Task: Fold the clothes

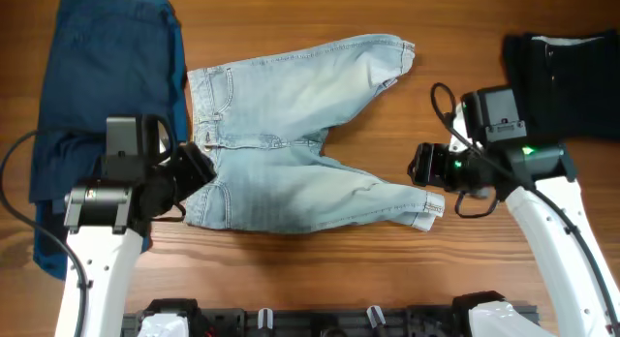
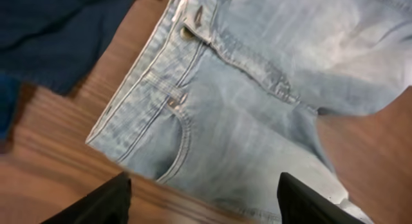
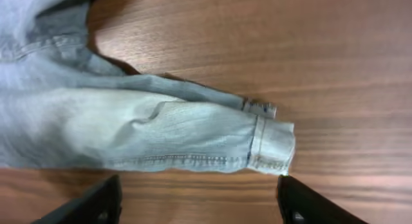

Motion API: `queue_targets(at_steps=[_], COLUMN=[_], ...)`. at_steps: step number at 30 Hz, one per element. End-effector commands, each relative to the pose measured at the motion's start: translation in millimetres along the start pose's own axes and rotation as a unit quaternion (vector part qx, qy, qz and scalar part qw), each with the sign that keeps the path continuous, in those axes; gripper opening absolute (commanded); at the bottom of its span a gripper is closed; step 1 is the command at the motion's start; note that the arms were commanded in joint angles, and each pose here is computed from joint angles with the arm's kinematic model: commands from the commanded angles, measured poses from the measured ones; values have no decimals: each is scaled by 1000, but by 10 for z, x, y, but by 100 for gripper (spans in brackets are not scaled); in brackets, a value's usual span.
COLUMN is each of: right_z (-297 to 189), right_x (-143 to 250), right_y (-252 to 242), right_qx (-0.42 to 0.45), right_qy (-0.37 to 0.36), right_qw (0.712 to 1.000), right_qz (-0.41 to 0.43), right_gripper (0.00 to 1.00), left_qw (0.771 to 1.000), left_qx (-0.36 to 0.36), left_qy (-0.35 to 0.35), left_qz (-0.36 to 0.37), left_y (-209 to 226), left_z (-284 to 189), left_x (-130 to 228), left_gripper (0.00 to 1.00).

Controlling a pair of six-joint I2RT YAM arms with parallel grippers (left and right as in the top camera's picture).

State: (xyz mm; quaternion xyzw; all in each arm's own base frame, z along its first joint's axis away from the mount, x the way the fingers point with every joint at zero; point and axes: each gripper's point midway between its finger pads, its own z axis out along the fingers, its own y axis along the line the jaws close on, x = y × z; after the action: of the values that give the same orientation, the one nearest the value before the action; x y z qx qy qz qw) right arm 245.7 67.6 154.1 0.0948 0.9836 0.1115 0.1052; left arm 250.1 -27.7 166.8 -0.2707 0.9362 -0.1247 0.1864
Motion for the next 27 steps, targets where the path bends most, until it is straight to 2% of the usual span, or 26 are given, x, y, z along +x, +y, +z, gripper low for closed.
queue_targets(at_steps=[1,4,6,10,13,16,18,19,21,25,26,27], right_z=[131,266,375,571,691,784,846,873,905,906,902,894], right_x=[168,353,491,591,492,358,364,393,447,540,558,584], right_y=[-56,-96,-170,-196,-197,-198,-258,-302,-366,-427,-453,-508], right_qx=[3,6,19,15,5,-6,3,13,27,45,53,68], right_qy=[29,63,83,93,66,33,24,24,26,38,39,39], right_qw=[992,985,979,969,966,965,963,961,961,959,958,957], right_qz=[123,162,188,228,248,262,269,274,276,278,278,278], right_gripper=[86,87,89,89,88,82,73,61,55,53,49,38], left_qw=[1000,999,997,995,993,993,994,994,994,995,995,995], left_qx=[-18,-35,-49,-65,-74,-74,-70,-69,-69,-66,-65,-64], left_qy=[12,36,55,79,90,91,87,85,84,80,79,78], left_qz=[10,5,2,-1,-2,-1,0,0,0,1,1,1], left_y=[61,129,176,214,225,211,195,191,187,174,171,167], left_z=[-30,1,38,139,219,272,281,283,284,289,290,292], left_x=[55,143,201,232,229,198,176,169,162,144,140,133], left_gripper=[50,19,4,4,4,4,4,4,4,4,4,4])
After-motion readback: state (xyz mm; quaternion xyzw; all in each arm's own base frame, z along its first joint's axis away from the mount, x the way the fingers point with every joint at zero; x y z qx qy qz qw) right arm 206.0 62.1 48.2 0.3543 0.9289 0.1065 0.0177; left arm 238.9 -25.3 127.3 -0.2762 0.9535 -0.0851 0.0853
